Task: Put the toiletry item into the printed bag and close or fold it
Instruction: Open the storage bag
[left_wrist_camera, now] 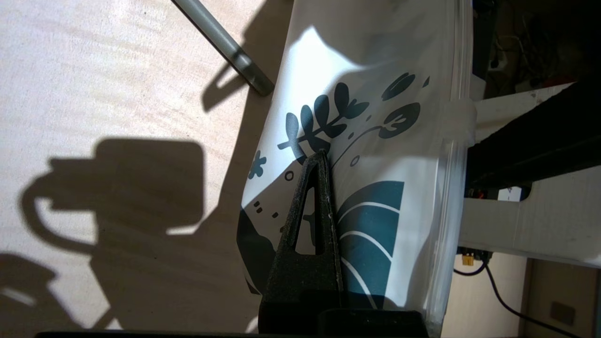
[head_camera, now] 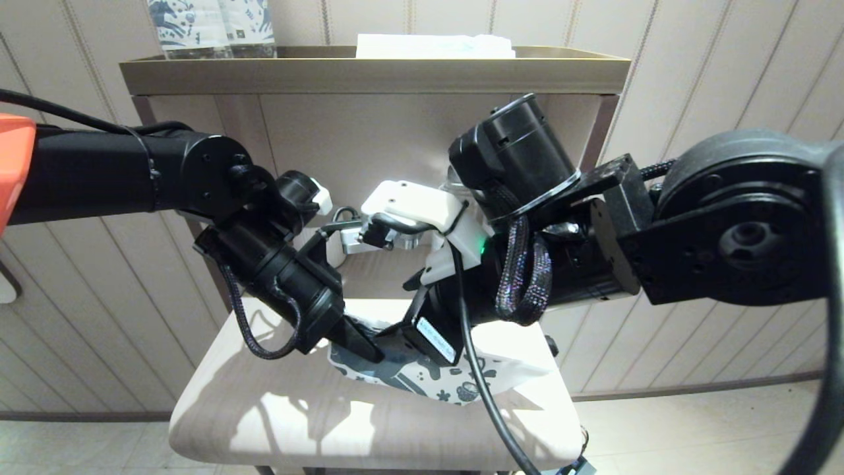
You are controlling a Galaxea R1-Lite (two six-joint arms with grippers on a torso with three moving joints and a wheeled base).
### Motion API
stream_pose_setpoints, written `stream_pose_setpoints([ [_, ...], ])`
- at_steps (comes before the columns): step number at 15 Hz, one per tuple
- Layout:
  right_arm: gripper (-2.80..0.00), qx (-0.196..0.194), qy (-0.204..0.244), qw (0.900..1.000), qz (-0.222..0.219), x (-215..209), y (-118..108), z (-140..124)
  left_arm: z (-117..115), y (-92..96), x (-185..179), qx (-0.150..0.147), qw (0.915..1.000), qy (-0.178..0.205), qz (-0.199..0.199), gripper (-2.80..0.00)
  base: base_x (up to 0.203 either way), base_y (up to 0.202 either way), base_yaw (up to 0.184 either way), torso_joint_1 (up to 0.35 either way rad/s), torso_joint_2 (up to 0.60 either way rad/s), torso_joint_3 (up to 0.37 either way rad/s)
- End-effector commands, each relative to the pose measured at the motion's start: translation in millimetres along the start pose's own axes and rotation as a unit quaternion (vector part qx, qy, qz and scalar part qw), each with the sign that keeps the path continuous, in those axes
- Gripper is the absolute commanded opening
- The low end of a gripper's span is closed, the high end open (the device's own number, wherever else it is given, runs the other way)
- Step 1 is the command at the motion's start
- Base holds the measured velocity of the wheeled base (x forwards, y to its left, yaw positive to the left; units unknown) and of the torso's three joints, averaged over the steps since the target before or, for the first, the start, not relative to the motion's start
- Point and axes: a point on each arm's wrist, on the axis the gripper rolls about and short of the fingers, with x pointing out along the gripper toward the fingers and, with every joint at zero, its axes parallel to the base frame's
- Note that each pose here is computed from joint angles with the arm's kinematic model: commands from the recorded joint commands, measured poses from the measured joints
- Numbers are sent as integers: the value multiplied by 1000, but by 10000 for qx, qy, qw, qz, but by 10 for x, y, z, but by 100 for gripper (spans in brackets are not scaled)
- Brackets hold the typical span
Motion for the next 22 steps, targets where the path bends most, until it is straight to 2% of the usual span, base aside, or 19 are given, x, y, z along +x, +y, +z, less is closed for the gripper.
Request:
stream_pose_setpoints([
  [1, -280, -12, 52, 10000, 23, 19, 7, -18, 1, -7, -6, 8, 10000, -6, -23, -280, 0, 0, 0, 0, 0, 0],
  [11, -280, 3, 117, 9999, 62, 48, 13, -55, -8, 19, 22, 6, 10000, 20, -43, -280, 0, 0, 0, 0, 0, 0],
  [22, -280, 447, 359, 9980, -253, -629, -168, -573, -6, 19, 14, 17, 10000, 0, -34, -280, 0, 0, 0, 0, 0, 0],
])
